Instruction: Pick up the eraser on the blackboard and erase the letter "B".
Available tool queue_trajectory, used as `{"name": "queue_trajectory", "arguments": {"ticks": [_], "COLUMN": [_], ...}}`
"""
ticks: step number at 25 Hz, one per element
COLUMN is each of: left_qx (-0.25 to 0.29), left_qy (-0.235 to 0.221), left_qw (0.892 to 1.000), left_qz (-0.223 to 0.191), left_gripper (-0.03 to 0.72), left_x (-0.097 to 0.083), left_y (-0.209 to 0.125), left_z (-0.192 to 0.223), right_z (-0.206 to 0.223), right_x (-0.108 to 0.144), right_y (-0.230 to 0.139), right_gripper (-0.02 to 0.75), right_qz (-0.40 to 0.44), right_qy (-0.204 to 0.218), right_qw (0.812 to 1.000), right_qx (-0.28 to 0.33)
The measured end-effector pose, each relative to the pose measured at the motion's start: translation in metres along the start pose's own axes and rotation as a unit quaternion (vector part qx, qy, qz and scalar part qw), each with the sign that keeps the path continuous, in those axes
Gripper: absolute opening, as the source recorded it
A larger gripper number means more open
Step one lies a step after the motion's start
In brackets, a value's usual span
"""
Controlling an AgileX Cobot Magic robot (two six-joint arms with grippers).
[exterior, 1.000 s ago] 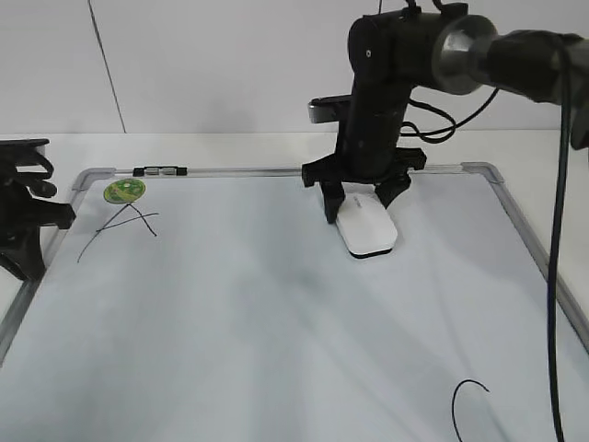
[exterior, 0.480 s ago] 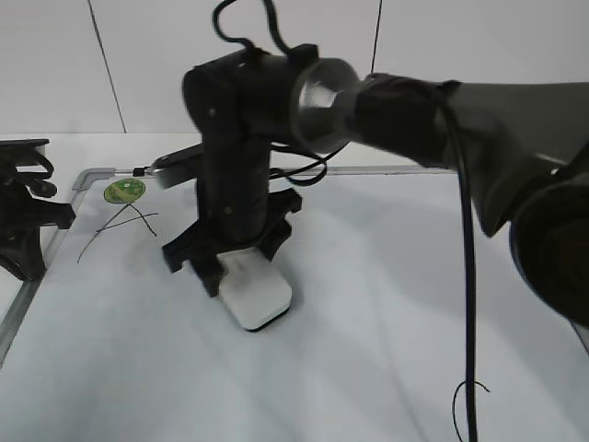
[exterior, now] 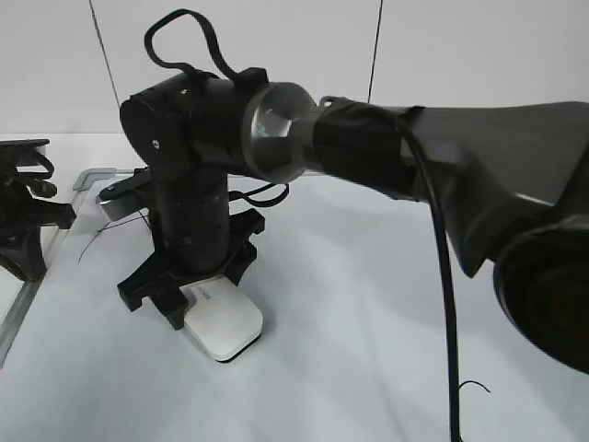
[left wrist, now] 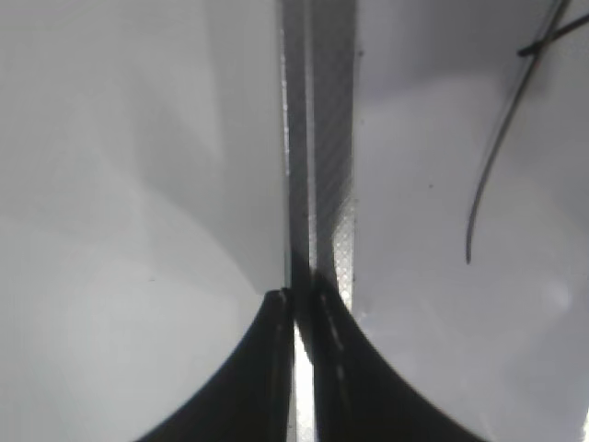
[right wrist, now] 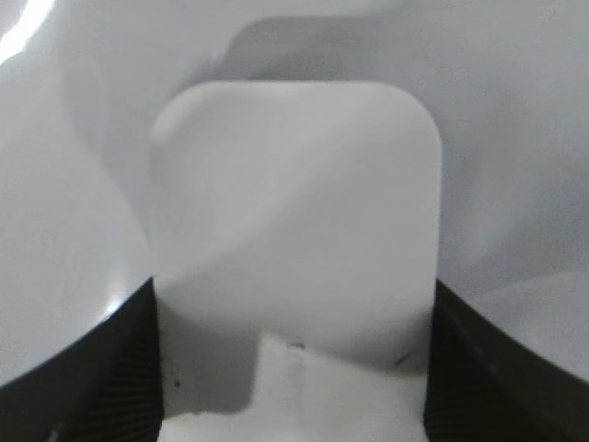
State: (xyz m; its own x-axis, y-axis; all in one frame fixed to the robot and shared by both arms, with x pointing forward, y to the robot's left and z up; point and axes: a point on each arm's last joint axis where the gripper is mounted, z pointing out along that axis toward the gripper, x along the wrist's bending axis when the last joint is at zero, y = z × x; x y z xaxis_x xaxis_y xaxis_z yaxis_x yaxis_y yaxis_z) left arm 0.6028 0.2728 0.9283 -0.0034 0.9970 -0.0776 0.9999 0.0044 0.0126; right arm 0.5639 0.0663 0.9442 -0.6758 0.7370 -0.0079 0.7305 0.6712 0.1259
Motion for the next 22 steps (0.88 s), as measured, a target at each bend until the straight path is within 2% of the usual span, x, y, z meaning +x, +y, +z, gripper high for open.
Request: {"name": "queue_trajectory", "arguments": {"ticks": [3,7,11,18,22], "left_qx": [-0.002,-0.002,-0.003,-0.005,-0.005], "left_qy": [-0.001,-0.001,-0.002,-0.005,-0.005], "left_qw": [1.000,1.000,1.000,1.000,1.000], "left_qz": [-0.001,-0.001,-0.002,-0.003,-0.003], "left_gripper": [0.020,0.020,0.020,0.020,0.020], "left_x": [0.000,0.000,0.000,-0.001,-0.001], "left_y": [0.000,0.000,0.001,0.001,0.001], "left_z": [0.000,0.000,0.000,0.000,0.000], "right_z": [0.000,0.001,0.001,-0.012,-0.049], "right_x": [-0.024,-0.087,-0.124,-0.132,-0.140], "right_y": [0.002,0.001,-0.003,-0.009,-0.026], "right_gripper": [0.534,0.534,0.534,0.534,0.534], "right_qz": [0.029,0.098,0.141,0.145,0.149], "right_qy": [-0.001,-0.010,-0.010,-0.021,-0.038], "right_qw": [1.000,0.995,0.990,0.989,0.988], "right_qx": [0.000,0.001,0.001,-0.004,-0.021]}}
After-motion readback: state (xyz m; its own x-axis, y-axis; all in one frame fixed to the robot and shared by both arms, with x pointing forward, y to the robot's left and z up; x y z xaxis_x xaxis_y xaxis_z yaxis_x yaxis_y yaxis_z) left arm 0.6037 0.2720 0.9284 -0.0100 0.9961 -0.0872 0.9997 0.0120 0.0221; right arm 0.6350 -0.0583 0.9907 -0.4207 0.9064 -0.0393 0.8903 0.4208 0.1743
